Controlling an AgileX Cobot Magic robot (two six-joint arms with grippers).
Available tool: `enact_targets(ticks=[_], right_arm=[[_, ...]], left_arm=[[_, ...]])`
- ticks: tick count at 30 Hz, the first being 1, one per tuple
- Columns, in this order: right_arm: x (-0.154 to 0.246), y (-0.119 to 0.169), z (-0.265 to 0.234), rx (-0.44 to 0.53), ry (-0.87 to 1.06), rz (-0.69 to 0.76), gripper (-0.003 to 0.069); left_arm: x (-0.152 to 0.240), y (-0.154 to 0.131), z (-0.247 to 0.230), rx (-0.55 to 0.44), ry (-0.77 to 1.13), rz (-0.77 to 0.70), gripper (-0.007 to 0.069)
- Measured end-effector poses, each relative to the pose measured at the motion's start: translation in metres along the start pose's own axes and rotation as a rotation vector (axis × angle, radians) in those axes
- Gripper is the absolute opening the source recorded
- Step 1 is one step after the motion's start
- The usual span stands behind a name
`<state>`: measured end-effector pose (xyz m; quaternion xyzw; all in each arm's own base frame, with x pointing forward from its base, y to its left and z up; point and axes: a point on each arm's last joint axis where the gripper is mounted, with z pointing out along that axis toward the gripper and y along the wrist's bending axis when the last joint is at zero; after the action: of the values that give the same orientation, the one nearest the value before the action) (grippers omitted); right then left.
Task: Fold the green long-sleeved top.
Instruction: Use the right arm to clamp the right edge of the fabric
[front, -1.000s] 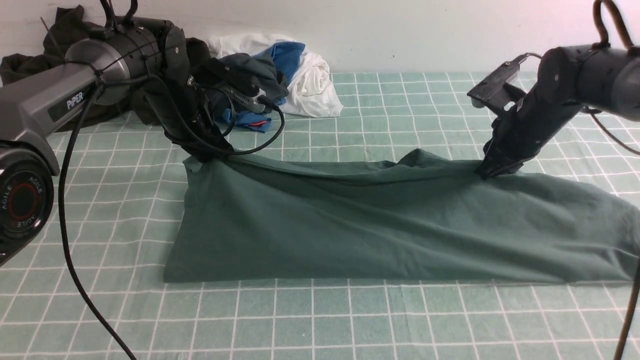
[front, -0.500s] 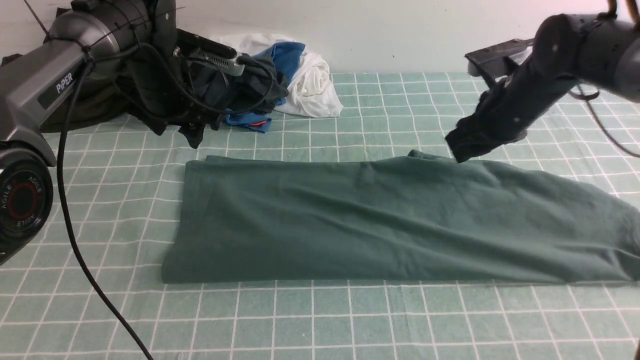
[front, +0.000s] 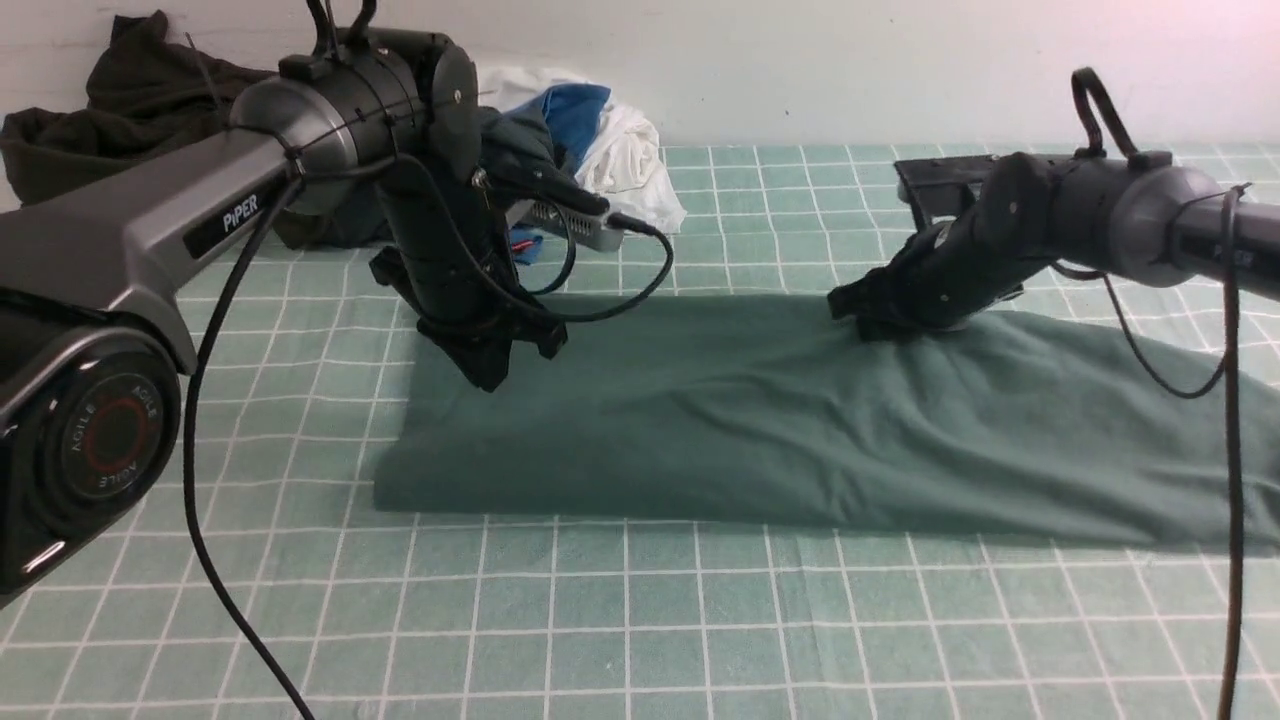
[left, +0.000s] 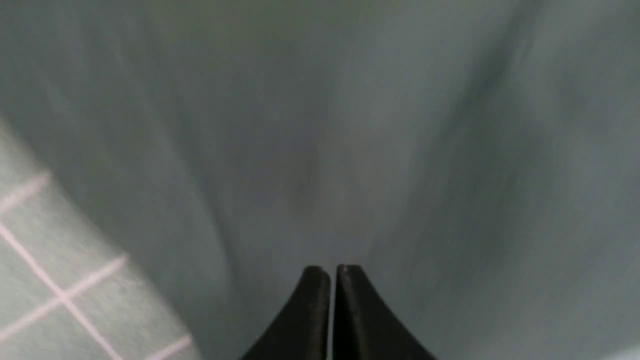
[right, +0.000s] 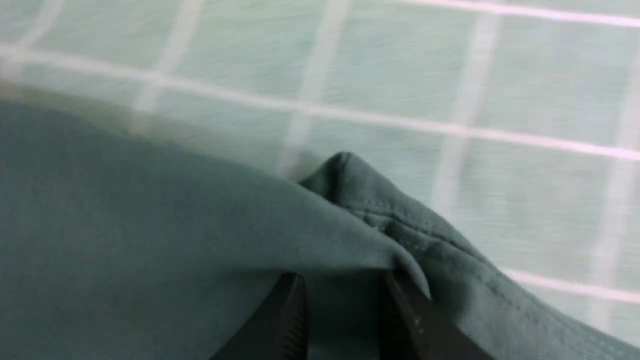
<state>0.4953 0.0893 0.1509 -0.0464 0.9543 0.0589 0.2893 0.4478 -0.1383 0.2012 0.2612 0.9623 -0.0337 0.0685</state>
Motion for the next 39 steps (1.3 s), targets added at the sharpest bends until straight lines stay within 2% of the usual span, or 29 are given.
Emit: enact_targets(ticks=[6, 11, 14, 17, 26, 29, 33, 35, 39], right_arm=[[-0.019, -0.027, -0.04, 0.05, 0.034, -0.016, 0.0211], [-0.04, -0.026, -0.122, 0.055, -0.016, -0.094, 0.0211], [-0.042, -0.035, -0.158, 0.065, -0.028, -0.075, 0.0211], [-0.029, -0.06, -0.182, 0.092, -0.023, -0.013, 0.0211], [0.054, -0.133, -0.183, 0.181, 0.094, 0.212, 0.0211], [0.066, -0.145, -0.181, 0.197, 0.119, 0.248, 0.0211], [0.069, -0.159, -0.184, 0.245, 0.101, 0.287, 0.0232], [0.069, -0.165, -0.185, 0.268, 0.093, 0.298, 0.0251], [0.08, -0.188, -0.178, 0.328, 0.122, 0.357, 0.0367]], left_arm=[[0.013, -0.002, 0.02, 0.015, 0.08, -0.004, -0.0003], [0.014, -0.002, 0.021, 0.019, 0.083, -0.005, -0.0003], [0.013, -0.002, 0.021, 0.018, 0.073, -0.003, -0.0003], [0.012, -0.002, 0.022, 0.015, 0.064, 0.001, -0.0003], [0.012, -0.002, 0.011, -0.003, 0.032, 0.013, -0.0003], [0.008, -0.006, -0.011, 0.0, -0.06, 0.008, -0.0003], [0.003, -0.013, -0.025, 0.055, -0.143, 0.026, -0.0003], [0.002, -0.014, -0.021, 0.069, -0.14, 0.036, -0.0003], [0.002, -0.013, 0.005, 0.092, -0.081, 0.038, -0.0003]])
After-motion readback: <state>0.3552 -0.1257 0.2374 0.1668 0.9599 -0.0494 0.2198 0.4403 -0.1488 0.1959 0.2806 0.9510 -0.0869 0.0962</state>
